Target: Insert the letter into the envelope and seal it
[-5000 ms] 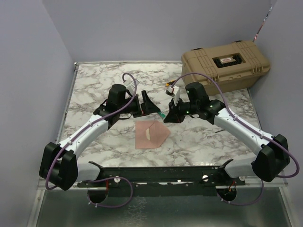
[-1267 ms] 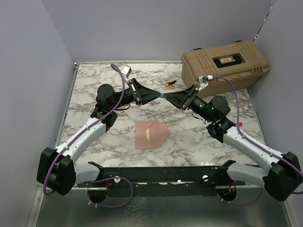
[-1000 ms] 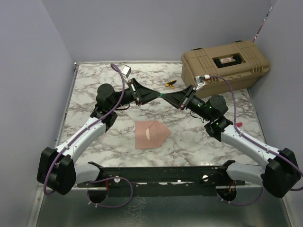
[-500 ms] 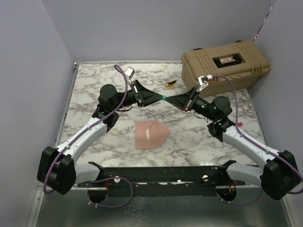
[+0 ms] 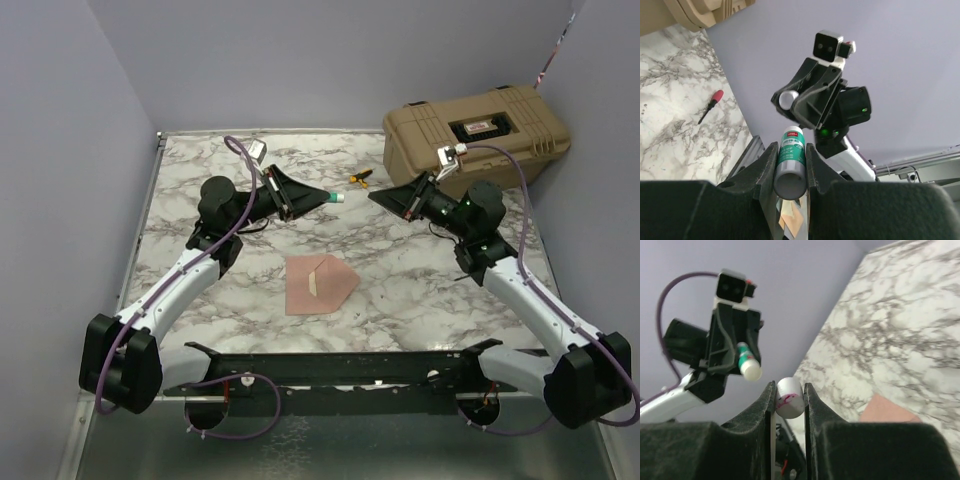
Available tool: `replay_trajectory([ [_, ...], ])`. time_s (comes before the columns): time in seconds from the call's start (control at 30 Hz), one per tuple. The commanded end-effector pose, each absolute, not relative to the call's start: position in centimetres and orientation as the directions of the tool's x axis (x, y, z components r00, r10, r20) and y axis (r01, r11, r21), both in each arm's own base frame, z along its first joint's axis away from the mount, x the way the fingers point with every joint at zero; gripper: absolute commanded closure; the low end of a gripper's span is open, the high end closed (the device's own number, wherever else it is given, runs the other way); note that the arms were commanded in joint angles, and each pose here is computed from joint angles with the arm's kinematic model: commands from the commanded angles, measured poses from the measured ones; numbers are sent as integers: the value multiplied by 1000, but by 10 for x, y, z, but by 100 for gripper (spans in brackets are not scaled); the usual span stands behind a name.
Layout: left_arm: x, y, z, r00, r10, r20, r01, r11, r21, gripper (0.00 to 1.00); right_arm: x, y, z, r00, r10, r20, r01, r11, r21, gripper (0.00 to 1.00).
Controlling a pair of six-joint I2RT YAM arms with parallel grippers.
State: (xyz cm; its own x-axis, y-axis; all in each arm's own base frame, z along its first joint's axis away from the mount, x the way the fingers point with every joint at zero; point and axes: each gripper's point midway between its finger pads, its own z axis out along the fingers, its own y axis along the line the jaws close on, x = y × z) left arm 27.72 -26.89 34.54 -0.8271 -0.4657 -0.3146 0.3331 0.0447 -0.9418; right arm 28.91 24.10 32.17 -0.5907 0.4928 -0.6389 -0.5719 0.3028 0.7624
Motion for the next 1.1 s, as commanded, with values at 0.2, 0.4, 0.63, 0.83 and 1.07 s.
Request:
replay_trajectory([
  [0.2, 290, -260, 278, -804, -392, -448, 309, 367, -877, 100, 319, 138, 163, -703, 242, -669, -28, 930, 366, 99],
  [0.4, 288, -260, 253, -824, -361, -436, 282, 407, -869, 100, 305, 101, 95, -801, 190, -567, 123, 980, 154, 98],
  [0.63, 288, -259, 240, -832, -346, -434, 265, 440, -858, 100, 295, 90, 57, -872, 153, -464, 149, 988, 46, 95],
  [0.83, 289, -260, 232, -840, -341, -423, 247, 453, -857, 100, 294, 84, 34, -898, 136, -418, 155, 988, -13, 92],
  [1.07, 288, -259, 229, -842, -339, -419, 242, 456, -856, 100, 296, 85, 22, -908, 131, -398, 153, 988, -23, 83],
])
